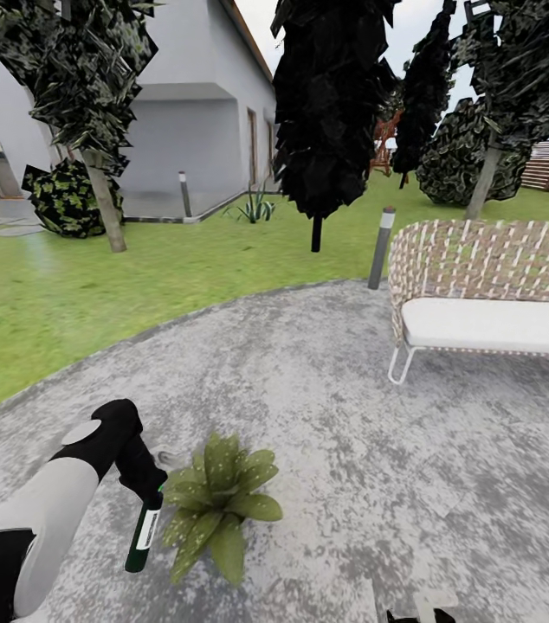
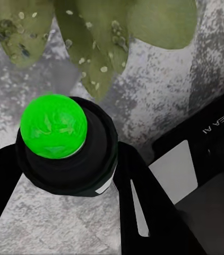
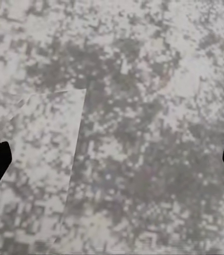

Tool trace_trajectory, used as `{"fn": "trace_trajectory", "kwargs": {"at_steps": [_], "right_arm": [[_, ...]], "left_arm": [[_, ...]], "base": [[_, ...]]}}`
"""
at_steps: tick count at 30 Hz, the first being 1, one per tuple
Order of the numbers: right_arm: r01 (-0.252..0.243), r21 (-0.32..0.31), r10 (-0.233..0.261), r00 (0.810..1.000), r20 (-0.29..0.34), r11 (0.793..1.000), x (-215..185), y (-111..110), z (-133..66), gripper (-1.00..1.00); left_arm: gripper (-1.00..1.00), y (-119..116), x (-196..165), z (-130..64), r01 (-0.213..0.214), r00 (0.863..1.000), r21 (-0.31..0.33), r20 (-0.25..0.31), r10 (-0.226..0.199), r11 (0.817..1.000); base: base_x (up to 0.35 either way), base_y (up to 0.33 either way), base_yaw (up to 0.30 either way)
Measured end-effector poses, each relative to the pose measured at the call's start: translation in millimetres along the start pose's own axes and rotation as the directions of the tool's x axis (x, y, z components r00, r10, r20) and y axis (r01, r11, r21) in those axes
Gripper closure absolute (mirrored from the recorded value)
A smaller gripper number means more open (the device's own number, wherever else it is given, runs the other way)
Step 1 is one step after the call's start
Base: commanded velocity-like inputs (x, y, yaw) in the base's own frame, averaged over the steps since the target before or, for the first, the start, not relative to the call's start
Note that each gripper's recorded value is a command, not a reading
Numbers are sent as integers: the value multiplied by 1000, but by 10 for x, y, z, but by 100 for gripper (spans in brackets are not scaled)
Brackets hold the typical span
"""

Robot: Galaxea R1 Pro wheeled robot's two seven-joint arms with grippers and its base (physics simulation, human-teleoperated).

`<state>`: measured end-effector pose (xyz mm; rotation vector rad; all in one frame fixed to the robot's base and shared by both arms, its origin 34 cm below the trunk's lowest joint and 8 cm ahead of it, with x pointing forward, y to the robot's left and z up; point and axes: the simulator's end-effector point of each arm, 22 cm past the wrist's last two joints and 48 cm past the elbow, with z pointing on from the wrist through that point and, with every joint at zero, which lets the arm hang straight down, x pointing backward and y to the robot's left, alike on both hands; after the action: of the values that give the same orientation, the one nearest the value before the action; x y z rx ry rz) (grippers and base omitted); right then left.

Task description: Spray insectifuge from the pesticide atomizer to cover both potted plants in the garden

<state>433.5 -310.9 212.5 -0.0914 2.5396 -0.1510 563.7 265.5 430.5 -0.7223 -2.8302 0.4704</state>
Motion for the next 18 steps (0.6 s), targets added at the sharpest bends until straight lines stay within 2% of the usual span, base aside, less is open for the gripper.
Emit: {"fn": "trace_trajectory", "kwargs": {"at_steps": [7,11,18], "right_arm": [[-4,-1,4,1000,3,1000,-17,24,3,-100],[-6,-3,6,1000,3,1000,-19,39,3,-100],[-6,-3,6,1000,3,1000,-19,39,3,-100]], "left_arm": [[100,0,1,2,0,1000,1,0,0,1000],[100,6,10,6,-2,1000,0,-2,2,1000],[100,86,53,-20,-22,999,-42,-33,21,999]], "base": [[15,-270,40],[1,-251,243],[0,-37,276]]}}
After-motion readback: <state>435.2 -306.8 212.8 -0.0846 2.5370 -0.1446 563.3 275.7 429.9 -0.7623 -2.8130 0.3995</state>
